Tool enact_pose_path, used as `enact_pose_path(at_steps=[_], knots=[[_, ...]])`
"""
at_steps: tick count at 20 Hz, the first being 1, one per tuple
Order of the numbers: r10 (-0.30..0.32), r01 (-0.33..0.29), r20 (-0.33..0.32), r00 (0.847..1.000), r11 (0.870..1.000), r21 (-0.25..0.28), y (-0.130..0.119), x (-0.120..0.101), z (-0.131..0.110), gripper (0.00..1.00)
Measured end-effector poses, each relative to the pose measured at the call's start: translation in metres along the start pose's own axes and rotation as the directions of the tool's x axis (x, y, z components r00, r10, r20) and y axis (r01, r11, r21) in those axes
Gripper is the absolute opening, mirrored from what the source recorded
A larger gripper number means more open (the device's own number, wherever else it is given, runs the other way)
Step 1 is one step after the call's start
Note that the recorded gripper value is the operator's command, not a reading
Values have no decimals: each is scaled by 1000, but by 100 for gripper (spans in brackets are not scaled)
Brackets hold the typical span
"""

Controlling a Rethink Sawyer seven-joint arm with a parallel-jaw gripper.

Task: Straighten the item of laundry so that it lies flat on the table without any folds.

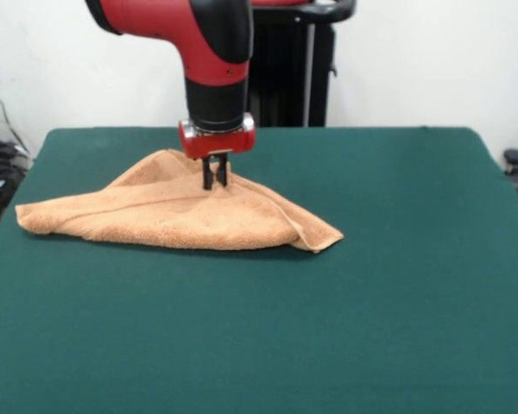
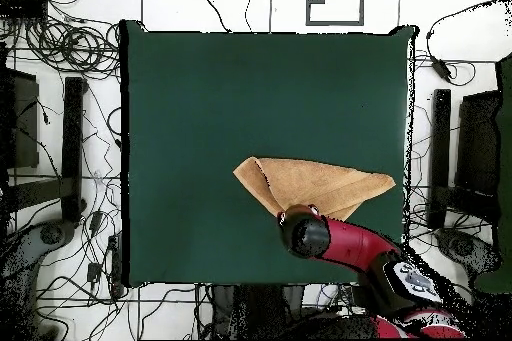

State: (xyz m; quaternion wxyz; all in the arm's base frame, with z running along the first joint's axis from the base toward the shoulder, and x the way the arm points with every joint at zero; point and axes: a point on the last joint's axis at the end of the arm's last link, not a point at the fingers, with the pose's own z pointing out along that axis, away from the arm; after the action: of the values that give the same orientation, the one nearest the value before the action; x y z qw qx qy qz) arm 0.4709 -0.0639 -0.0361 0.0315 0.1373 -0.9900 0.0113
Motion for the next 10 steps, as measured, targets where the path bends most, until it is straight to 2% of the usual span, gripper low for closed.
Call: enact_pose_path(at_steps=[10], knots=[[-4,4,-6,1000,1000,1,1,-1,-1,0]])
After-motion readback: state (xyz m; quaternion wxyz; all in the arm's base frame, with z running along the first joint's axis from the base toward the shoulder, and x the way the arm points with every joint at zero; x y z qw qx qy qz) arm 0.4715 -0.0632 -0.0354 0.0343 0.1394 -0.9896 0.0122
